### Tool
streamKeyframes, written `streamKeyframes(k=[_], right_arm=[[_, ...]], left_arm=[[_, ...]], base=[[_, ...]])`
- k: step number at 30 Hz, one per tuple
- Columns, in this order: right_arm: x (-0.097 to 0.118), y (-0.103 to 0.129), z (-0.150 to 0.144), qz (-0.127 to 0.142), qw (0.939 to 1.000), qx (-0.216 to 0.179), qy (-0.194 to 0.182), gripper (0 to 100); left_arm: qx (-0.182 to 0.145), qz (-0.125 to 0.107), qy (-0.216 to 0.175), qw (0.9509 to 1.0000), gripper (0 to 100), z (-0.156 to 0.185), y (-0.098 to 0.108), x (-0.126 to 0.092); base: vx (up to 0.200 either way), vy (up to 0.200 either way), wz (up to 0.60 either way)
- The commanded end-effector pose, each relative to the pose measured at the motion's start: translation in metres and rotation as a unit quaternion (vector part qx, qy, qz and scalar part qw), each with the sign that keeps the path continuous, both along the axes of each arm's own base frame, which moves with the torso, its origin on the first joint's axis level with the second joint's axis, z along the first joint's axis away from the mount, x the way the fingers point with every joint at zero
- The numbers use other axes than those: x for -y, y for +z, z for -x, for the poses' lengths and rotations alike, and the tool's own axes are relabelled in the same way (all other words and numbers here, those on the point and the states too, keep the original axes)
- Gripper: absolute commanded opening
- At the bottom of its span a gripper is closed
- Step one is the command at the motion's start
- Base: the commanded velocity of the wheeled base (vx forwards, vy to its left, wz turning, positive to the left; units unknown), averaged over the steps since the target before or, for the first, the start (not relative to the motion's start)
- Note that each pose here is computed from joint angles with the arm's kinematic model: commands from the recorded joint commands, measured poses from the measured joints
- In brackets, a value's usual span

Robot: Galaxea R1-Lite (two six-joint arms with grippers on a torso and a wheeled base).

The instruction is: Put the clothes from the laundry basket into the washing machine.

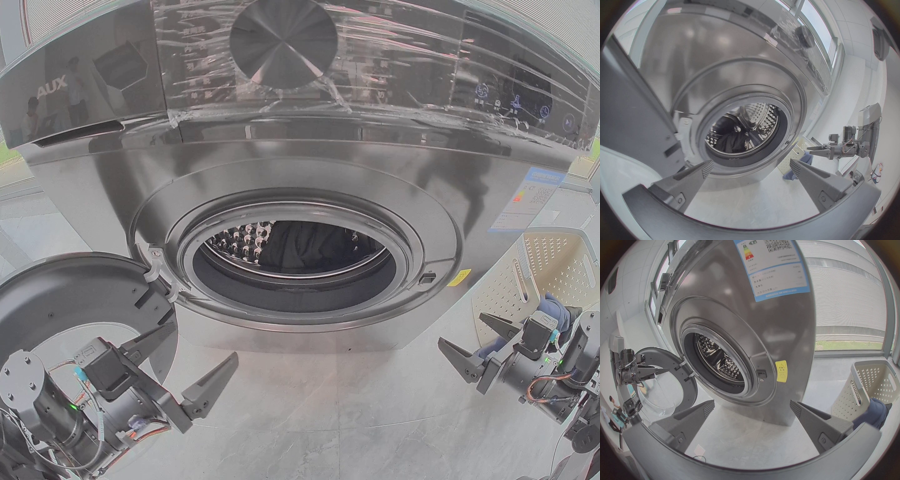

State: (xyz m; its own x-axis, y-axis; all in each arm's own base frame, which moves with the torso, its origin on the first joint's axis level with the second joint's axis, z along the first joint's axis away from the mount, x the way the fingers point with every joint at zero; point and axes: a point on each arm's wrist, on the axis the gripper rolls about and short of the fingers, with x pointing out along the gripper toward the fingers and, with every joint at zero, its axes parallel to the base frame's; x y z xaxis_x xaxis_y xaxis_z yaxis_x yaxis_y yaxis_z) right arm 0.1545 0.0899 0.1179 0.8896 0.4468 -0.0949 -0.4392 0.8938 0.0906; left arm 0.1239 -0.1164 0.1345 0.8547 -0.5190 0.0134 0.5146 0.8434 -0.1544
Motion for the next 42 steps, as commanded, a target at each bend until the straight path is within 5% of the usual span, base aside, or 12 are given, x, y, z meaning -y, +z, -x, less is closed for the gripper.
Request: streamKeyframes(k=[1,8,18,25,33,38,42], right_arm=[[0.015,0.006,0.006,0.001,0.9995,0.010,-0.031,100],[0.030,0.020,0.028,-0.001,0.9986,0.031,-0.043,100],[0.048,0.026,0.054,0.002,0.9959,0.041,-0.080,100],[0.063,0.026,0.082,0.002,0.9941,0.051,-0.096,100],[0.081,0.008,0.116,0.013,0.9901,0.026,-0.137,100],[0.088,-0.004,0.141,0.011,0.9887,0.041,-0.144,100],[0.092,-0.017,0.155,0.011,0.9870,0.041,-0.155,100]], left_arm=[[0.023,0.019,0.021,0.9993,100,0.022,0.016,-0.031],[-0.011,-0.012,0.047,0.9988,100,0.049,0.010,-0.063],[0.022,0.011,0.045,0.9987,100,0.084,0.007,-0.094],[0.028,0.013,0.080,0.9963,100,0.104,-0.005,-0.108],[0.026,0.008,0.107,0.9939,100,0.121,-0.021,-0.116],[0.026,0.007,0.096,0.9950,100,0.133,-0.033,-0.118],[0.026,0.004,0.125,0.9918,100,0.139,-0.041,-0.119]], base=[[0.000,0.000,0.00],[-0.143,0.000,0.00],[-0.020,0.000,0.00],[-0.171,0.000,0.00],[-0.075,0.000,0.00],[0.000,0.000,0.00],[-0.150,0.000,0.00]])
